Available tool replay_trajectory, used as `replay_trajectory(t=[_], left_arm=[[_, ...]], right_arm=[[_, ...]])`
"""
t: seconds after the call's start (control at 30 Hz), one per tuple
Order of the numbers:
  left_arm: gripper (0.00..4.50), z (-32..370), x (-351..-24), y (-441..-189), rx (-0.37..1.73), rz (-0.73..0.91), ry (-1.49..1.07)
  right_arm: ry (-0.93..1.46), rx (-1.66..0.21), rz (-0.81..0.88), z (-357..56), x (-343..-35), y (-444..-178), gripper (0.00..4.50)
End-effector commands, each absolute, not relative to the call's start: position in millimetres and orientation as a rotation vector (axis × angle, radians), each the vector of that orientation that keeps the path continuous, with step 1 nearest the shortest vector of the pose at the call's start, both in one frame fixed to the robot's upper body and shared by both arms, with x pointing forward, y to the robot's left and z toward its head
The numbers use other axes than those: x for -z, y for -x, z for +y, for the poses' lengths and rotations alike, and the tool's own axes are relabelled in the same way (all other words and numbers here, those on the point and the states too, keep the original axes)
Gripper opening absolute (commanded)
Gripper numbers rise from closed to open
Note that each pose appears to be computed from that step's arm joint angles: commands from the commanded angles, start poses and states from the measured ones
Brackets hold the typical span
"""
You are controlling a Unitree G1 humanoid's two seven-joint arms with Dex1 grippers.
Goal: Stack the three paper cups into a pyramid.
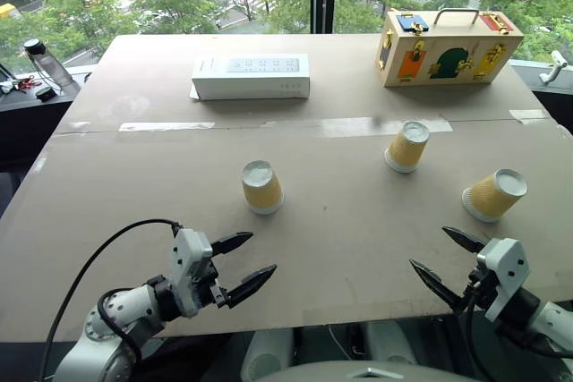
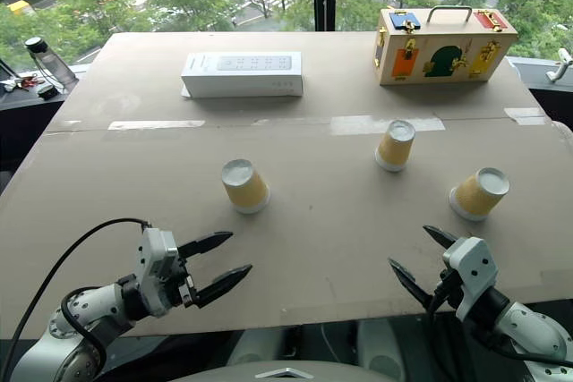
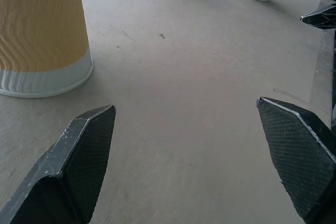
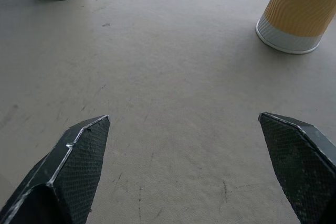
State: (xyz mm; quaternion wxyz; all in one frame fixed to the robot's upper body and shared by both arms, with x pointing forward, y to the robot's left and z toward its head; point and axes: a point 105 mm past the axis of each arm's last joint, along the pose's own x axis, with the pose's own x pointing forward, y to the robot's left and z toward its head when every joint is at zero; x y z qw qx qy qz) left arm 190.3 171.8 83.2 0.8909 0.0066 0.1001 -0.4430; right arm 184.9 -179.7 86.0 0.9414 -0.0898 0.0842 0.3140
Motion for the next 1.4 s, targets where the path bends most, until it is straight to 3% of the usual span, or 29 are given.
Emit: replay_trajectory(t=[0.03, 0.23, 0.53, 0.87, 1.13, 1.27, 1.4], left_arm=[[4.42, 175, -96, -192, 0.901, 0.145, -0.021], [4.42, 209, -108, -214, 0.719, 0.060, 0.031], [4.42, 223, -130, -243, 0.686, 0.027, -0.044], [4.42, 203, -148, -286, 0.861, 0.029, -0.146], [4.42, 186, -138, -298, 0.974, 0.055, -0.172], [3.23, 180, -139, -299, 1.031, 0.057, -0.169], [3.23, 182, -139, -300, 1.048, 0.052, -0.168]], right_arm=[[0.187, -0.652, 0.064, -173, -110, -191, 4.50], [0.156, -0.948, -0.096, -124, -149, -189, 4.50], [0.208, -1.116, -0.087, -112, -151, -175, 4.50], [0.205, -1.083, -0.126, -114, -155, -171, 4.50], [0.214, -1.008, -0.127, -117, -153, -170, 4.50], [0.215, -0.972, -0.130, -116, -153, -169, 4.50], [0.220, -0.960, -0.130, -116, -152, -169, 4.50]])
